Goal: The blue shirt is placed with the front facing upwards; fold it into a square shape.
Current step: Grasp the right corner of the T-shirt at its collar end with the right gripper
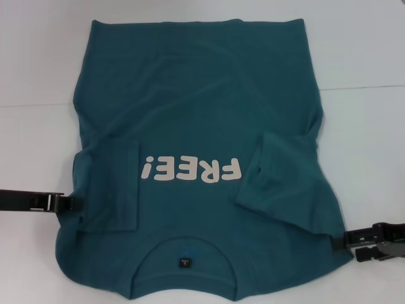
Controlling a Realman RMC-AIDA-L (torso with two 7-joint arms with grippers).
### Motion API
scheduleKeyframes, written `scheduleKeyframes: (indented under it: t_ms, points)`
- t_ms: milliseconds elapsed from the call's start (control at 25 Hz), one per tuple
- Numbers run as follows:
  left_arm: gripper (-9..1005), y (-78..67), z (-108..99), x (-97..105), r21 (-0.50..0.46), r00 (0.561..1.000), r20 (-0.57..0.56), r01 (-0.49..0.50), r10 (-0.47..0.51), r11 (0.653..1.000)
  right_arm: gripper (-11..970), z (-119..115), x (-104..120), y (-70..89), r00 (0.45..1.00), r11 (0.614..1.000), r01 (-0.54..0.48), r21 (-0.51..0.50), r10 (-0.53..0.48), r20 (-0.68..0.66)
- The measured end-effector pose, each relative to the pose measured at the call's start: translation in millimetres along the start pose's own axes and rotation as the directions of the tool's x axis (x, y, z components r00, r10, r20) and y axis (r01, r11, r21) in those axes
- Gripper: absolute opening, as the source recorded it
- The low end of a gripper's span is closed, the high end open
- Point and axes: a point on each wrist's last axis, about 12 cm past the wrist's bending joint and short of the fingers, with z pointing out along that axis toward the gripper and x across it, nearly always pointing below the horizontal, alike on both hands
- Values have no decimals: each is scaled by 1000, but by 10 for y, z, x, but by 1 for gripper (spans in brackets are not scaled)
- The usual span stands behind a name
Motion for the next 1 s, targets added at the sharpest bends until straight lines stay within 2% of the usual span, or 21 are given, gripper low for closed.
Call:
scheduleKeyframes:
  t_ms: [560, 720, 1000]
  points:
    - [18, -6, 5, -23, -2, 1000, 3, -5, 5, 1000, 906, 300, -96, 195, 1000, 998, 16, -61, -14, 26]
    - [18, -6, 5, -24, -2, 1000, 4, -5, 5, 1000, 905, 307, -135, 242, 999, 995, 15, -95, -10, 53]
    - [19, -6, 4, -24, -2, 1000, 4, -5, 5, 1000, 904, 334, -140, 243, 997, 995, 9, -99, -2, 73]
